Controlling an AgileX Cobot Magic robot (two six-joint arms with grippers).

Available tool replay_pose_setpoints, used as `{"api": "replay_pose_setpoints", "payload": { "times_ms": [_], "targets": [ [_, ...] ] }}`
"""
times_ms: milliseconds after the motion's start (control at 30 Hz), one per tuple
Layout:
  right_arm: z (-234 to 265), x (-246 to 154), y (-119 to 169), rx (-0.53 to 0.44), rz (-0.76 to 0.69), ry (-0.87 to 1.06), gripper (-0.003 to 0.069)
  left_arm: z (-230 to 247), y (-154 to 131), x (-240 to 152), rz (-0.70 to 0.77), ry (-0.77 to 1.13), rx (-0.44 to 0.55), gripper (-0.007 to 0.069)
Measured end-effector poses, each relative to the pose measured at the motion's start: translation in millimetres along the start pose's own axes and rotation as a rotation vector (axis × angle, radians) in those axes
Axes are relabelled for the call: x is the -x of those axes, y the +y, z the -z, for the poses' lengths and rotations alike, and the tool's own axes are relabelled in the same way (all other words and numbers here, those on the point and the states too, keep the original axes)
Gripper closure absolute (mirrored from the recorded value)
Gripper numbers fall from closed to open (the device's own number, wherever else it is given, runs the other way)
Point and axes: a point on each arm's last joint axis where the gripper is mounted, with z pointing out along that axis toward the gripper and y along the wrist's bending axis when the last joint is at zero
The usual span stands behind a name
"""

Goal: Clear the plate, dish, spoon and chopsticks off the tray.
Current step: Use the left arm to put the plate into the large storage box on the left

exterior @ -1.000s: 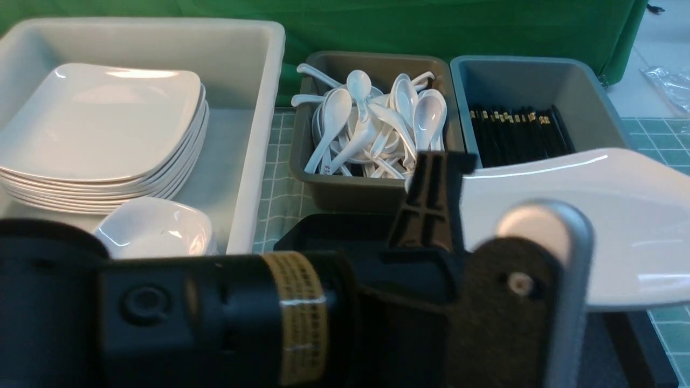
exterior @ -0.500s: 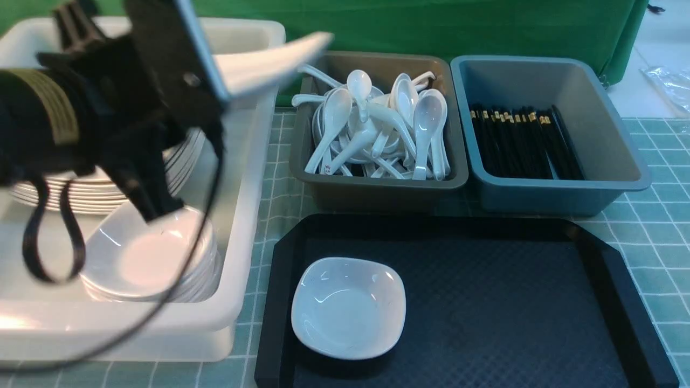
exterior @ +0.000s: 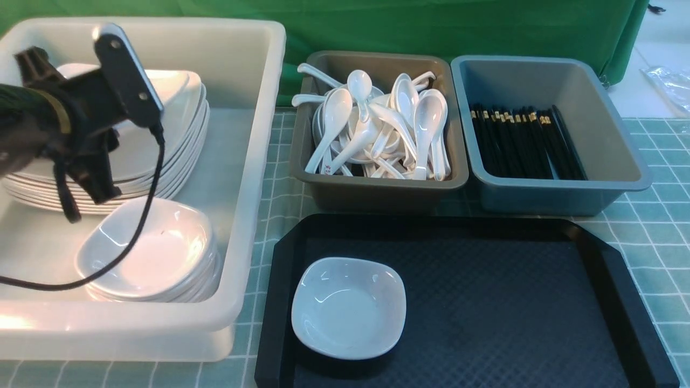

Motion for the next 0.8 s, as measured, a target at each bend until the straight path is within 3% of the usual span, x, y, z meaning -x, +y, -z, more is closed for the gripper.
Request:
{"api": "replay_pose_setpoints", "payload": {
  "times_ms": [367, 533, 800],
  "targets": [
    [0, -3, 1, 0.015, 0.001, 0.034, 0.0633, -33, -16, 0, -0.029, 0.003, -0.053, 0.0602],
    [0, -5, 3, 0.028, -0.001, 0.059, 0.0633, -41, -20, 1, -0.032, -0.012, -0.061, 0.0572],
    [1, -11, 6, 0.064, -0.011, 0.117, 0.0631, -43, -21, 1, 0.003, -0.01, -0.066, 0.0365]
  ]
}}
